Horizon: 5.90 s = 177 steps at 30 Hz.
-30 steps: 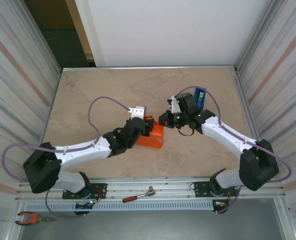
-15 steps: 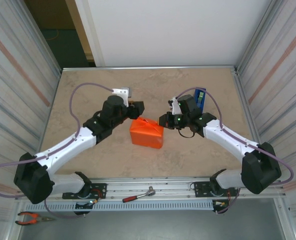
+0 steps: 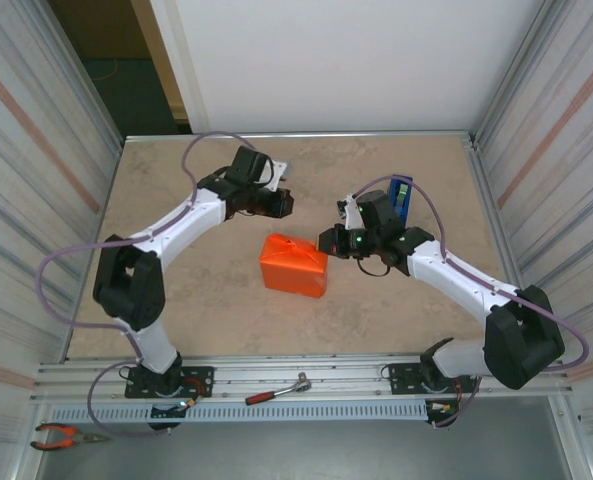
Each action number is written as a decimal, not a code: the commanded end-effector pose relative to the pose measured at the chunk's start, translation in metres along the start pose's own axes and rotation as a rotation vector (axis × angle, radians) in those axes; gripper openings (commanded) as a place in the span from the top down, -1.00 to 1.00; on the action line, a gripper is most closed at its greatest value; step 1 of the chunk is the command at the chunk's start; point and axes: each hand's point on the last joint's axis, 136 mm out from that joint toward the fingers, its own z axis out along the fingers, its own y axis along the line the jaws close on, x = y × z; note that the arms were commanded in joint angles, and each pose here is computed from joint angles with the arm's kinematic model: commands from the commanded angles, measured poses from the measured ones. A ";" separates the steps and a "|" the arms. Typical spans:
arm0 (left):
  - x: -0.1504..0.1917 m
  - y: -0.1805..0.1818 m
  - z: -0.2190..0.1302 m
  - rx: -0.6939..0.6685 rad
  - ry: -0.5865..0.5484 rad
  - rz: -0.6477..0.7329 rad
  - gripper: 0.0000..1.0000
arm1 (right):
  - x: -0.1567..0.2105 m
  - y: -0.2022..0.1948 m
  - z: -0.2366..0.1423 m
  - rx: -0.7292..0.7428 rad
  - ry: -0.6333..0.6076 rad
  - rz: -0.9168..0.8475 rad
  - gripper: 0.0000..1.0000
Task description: Wrap the gift box in paper
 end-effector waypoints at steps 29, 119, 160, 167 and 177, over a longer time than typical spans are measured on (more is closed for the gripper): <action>0.069 -0.050 -0.050 0.241 0.323 0.052 1.00 | 0.077 -0.063 0.006 0.221 0.229 0.157 1.00; 0.128 -0.094 -0.080 0.322 0.274 0.155 0.95 | 0.082 -0.001 0.022 0.170 0.263 -0.007 1.00; 0.170 -0.075 -0.049 0.207 0.378 0.219 1.00 | 0.075 0.041 0.008 0.080 0.243 -0.047 1.00; 0.129 -0.100 -0.073 0.304 0.253 0.204 1.00 | 0.087 0.018 0.013 0.127 0.257 -0.023 1.00; 0.103 -0.096 -0.081 0.285 0.193 0.218 0.95 | 0.089 0.010 0.014 0.144 0.248 -0.016 1.00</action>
